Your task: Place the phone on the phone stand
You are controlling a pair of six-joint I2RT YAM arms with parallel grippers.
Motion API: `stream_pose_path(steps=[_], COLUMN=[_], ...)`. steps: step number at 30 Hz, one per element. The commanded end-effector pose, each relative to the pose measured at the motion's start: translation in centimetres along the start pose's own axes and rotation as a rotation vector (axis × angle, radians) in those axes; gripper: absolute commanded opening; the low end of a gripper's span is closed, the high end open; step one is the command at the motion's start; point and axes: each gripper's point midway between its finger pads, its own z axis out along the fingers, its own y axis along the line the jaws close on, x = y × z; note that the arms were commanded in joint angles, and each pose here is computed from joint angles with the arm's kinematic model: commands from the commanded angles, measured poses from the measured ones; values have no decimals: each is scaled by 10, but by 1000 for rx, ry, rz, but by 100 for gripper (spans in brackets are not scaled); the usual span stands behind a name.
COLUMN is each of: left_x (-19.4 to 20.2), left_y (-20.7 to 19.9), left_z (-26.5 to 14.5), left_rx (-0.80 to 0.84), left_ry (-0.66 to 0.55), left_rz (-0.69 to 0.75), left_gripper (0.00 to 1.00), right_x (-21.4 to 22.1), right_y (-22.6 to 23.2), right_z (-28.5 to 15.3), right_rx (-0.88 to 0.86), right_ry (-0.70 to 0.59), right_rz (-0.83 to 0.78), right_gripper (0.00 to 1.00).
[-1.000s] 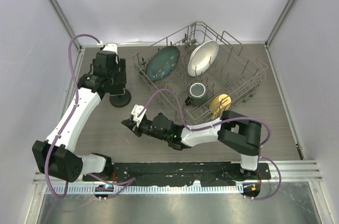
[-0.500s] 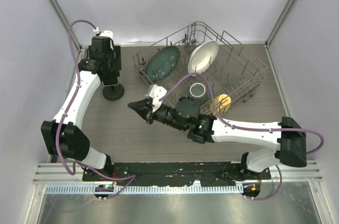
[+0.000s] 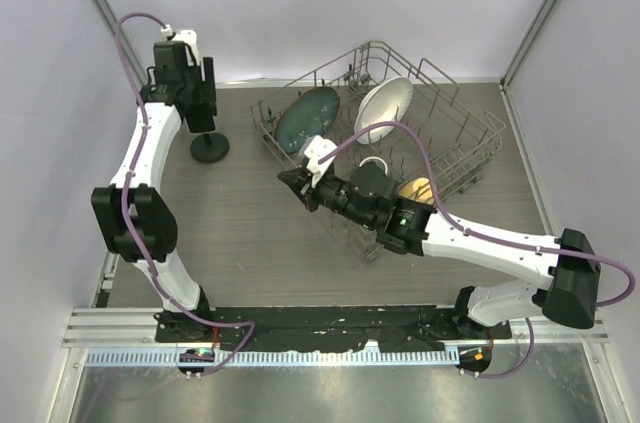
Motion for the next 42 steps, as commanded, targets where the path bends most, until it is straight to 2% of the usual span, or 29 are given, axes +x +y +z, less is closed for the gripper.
stream_pose_path(steps=[1, 16, 21, 28, 29, 30, 31, 32, 35, 36, 37, 38, 42], left_x=[-99, -133, -142, -131, -130, -127, -127, -130, -125, -125, -124, -125, -129], left_y=[-4, -21, -21, -18, -18, -19, -20, -20, -21, -20, -20, -19, -18], left_z=[-4, 71, 80, 90, 90, 92, 91, 85, 84, 81, 80, 78, 65], left_rx=[47, 85, 73, 56, 55, 60, 68, 75, 77, 76, 77, 76, 75], left_ry=[-317, -412, -441, -404, -401, -393, -397, -409, -410, -412, -412, -413, -418], left_rz=[33, 52, 57, 34, 26, 21, 19, 17, 5, 3, -2, -6, -16], left_gripper=[0, 0, 0, 2, 10, 25, 31, 41, 64, 79, 83, 98, 100], right_x=[-17, -5, 4, 4, 5, 5, 5, 5, 4, 4, 5, 4, 0], right_y=[-15, -40, -43, -42, -41, -41, -40, -40, -39, -39, -39, -39, -38], right_z=[-13, -17, -13, -9, -9, -8, -9, -9, -10, -10, -10, -11, -14], right_rx=[40, 120, 134, 128, 124, 121, 120, 118, 114, 114, 114, 113, 109], right_ry=[-26, 28, 53, 46, 47, 47, 47, 47, 42, 43, 43, 41, 30], right_rz=[-11, -29, -42, -37, -34, -34, -31, -31, -29, -29, -29, -26, -17], right_gripper=[4, 4, 4, 4, 4, 4, 4, 4, 4, 4, 4, 4, 4])
